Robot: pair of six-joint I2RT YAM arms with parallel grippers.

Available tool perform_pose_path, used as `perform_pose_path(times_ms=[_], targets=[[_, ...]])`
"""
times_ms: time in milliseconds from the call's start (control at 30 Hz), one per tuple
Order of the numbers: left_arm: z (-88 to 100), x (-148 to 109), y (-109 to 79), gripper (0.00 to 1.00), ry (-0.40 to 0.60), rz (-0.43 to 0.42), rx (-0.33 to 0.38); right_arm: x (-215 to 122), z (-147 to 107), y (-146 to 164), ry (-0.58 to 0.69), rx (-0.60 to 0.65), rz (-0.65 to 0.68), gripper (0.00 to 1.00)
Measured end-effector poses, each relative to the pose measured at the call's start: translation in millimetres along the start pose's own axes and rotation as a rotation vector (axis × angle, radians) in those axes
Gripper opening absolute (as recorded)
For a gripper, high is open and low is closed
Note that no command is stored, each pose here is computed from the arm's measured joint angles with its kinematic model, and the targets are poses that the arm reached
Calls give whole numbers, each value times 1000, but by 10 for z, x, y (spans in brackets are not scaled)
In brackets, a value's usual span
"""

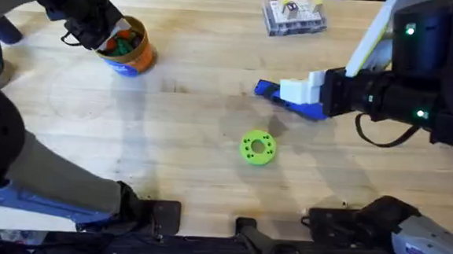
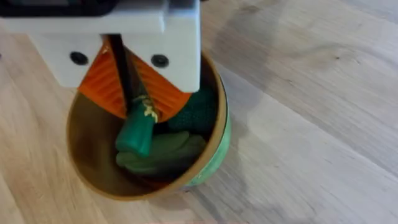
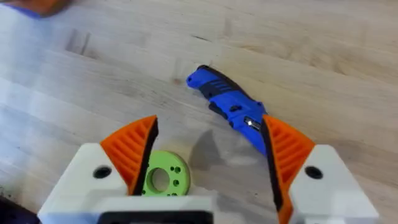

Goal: Pick up the gripper from the table and insert it into the empty holder that is missing its gripper. Then pick up a screw, insert it into the mounting hole, and use the screwdriver to tighten it. Finally, clean up the table by picking up the vegetable and placing it into the bucket.

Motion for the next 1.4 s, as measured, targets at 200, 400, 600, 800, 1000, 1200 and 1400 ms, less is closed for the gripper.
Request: perform_pose_path(times_ms=[200,400,600,800,1000,1200,1400], targets=[[-13,4,-26,747,18,-25,4,0,0,0,0,0,0,971],[13,-124,-94,986,8,-57,5,0,0,0,0,0,0,971],[6,-562,-135,986,10,-54,51,0,-1,0,0,0,0,971],[-232,-1388,-16,986,25,-40,176,0,-1,0,1,1,0,971],[-639,-1792,301,986,157,48,273,0,-4,-1,2,58,0,971],[-737,-1838,383,986,215,79,318,0,-6,-1,3,99,-1,971],[-723,-1834,369,986,206,70,335,0,-6,-1,3,110,-1,971]])
Point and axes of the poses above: each hand's point on the last joint's axis, 136 mm out from that joint toward the fingers, its own x axis out along the fingers, its own y axis along the line the jaws close on, z = x × y, the point moved 8 cm from there along -x, back along the fingers, and after that the axes turned 7 degrees about -x, right-handed, at the moved point
